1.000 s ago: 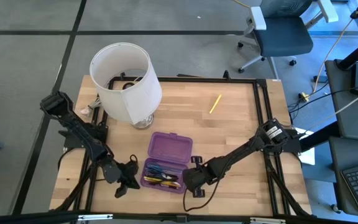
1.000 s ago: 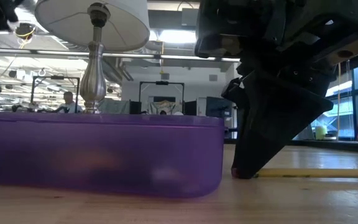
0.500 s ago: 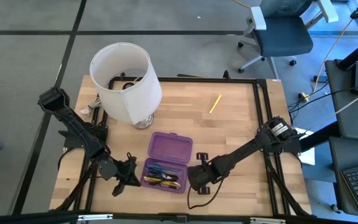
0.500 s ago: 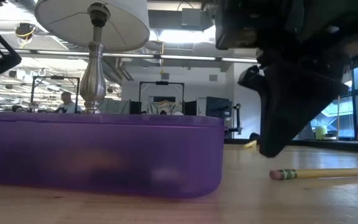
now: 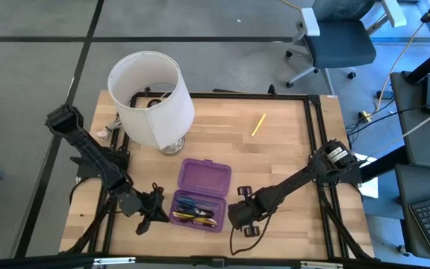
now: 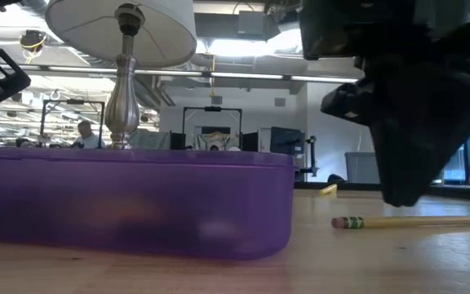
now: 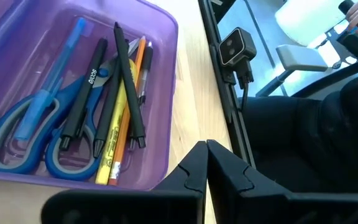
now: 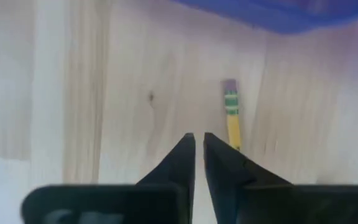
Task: Pick & place school supplies into a supply box
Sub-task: Put the yellow pencil into the purple supply box
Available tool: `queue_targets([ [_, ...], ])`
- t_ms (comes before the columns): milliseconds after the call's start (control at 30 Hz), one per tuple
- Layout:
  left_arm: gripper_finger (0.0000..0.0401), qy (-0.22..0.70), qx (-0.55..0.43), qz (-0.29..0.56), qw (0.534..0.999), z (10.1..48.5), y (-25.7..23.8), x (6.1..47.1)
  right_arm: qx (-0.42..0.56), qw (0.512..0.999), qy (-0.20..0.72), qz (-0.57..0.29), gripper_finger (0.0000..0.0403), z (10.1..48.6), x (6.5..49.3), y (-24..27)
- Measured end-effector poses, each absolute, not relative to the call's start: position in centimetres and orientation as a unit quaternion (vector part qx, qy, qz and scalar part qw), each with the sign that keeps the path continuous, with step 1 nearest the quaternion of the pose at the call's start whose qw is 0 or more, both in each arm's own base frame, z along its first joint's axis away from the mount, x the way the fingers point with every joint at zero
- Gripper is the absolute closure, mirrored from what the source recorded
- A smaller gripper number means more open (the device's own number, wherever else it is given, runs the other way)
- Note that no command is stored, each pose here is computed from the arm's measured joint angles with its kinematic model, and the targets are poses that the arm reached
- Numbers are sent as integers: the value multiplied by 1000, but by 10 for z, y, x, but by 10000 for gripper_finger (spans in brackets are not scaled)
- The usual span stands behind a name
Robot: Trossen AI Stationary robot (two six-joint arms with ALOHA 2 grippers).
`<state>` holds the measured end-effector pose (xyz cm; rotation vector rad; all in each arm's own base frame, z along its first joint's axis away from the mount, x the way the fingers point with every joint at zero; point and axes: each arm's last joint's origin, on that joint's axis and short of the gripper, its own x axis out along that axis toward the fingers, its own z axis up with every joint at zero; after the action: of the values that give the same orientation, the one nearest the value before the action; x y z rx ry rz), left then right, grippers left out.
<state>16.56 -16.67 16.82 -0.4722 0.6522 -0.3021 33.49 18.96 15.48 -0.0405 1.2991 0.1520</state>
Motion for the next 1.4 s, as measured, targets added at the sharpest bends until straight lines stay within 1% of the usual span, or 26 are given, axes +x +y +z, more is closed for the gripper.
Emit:
queue_targets([
  [100, 397, 312, -227, -140, 912, 168, -166, 166, -26, 779, 624, 58, 358, 151, 332, 186],
  [167, 397, 312, -227, -140, 912, 168, -166, 166, -27, 776, 628, 54, 343, 151, 333, 183],
  [233, 397, 312, -227, -140, 912, 168, -166, 166, -24, 780, 623, 53, 319, 152, 335, 181],
  [467, 397, 312, -226, -140, 912, 168, -166, 166, -10, 785, 618, 43, 210, 154, 339, 175],
  [533, 397, 313, -226, -140, 912, 168, -166, 166, -16, 784, 618, 51, 190, 154, 339, 176],
  [633, 397, 315, -224, -139, 912, 167, -166, 166, -29, 787, 613, 65, 172, 154, 339, 178],
  [800, 397, 321, -219, -135, 911, 166, -165, 165, -21, 795, 603, 68, 167, 155, 341, 180],
  [1133, 397, 317, -215, -122, 916, 166, -164, 165, -21, 796, 601, 65, 197, 146, 345, 180],
  [1267, 397, 320, -213, -120, 915, 165, -164, 165, -32, 804, 588, 83, 203, 143, 350, 182],
  [1400, 397, 324, -210, -118, 915, 164, -163, 165, -34, 798, 598, 73, 209, 136, 350, 182],
])
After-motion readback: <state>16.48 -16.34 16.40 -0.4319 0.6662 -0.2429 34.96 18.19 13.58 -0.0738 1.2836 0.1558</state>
